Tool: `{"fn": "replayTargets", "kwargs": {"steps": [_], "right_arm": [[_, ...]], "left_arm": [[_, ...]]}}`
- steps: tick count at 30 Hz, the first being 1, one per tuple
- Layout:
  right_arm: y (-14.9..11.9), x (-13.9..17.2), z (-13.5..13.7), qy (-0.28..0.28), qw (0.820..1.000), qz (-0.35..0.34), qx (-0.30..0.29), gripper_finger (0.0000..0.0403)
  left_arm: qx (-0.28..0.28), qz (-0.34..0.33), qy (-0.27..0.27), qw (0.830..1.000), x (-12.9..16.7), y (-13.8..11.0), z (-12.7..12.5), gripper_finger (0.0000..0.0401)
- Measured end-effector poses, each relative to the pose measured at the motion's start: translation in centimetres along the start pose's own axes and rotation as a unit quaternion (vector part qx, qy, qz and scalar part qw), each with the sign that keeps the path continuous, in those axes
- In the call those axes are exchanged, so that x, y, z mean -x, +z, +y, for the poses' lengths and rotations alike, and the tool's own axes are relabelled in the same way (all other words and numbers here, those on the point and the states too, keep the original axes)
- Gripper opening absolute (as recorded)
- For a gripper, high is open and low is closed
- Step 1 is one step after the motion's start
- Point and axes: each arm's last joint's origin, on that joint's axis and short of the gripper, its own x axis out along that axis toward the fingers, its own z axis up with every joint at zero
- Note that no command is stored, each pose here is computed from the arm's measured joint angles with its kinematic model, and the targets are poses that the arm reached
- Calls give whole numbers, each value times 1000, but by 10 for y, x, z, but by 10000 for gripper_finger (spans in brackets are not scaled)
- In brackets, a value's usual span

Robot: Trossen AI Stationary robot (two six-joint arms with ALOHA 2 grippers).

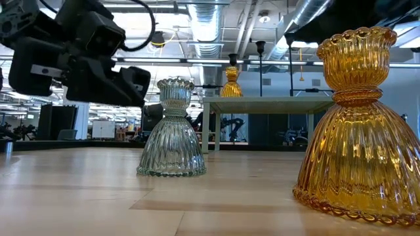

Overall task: Pick & Place candle stick holders
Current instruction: Put the green glass candle holder on the shelf

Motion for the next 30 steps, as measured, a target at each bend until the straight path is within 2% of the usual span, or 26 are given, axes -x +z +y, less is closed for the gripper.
{"fn": "replayTargets", "kwargs": {"steps": [6,17,24,30], "right_arm": [[1,-10,-5,-15,1000,-10,-18,0],[1,-8,-2,-6,1000,-12,-17,0],[1,-8,-2,-6,1000,-13,-17,0],[2,-8,-2,-6,1000,-16,-18,0]], "left_arm": [[24,-6,2,1000,-11,-7,0,107],[14,-62,3,998,-14,0,2,106],[10,-64,7,998,-14,1,2,106],[12,-58,30,998,-14,0,3,132]]}}
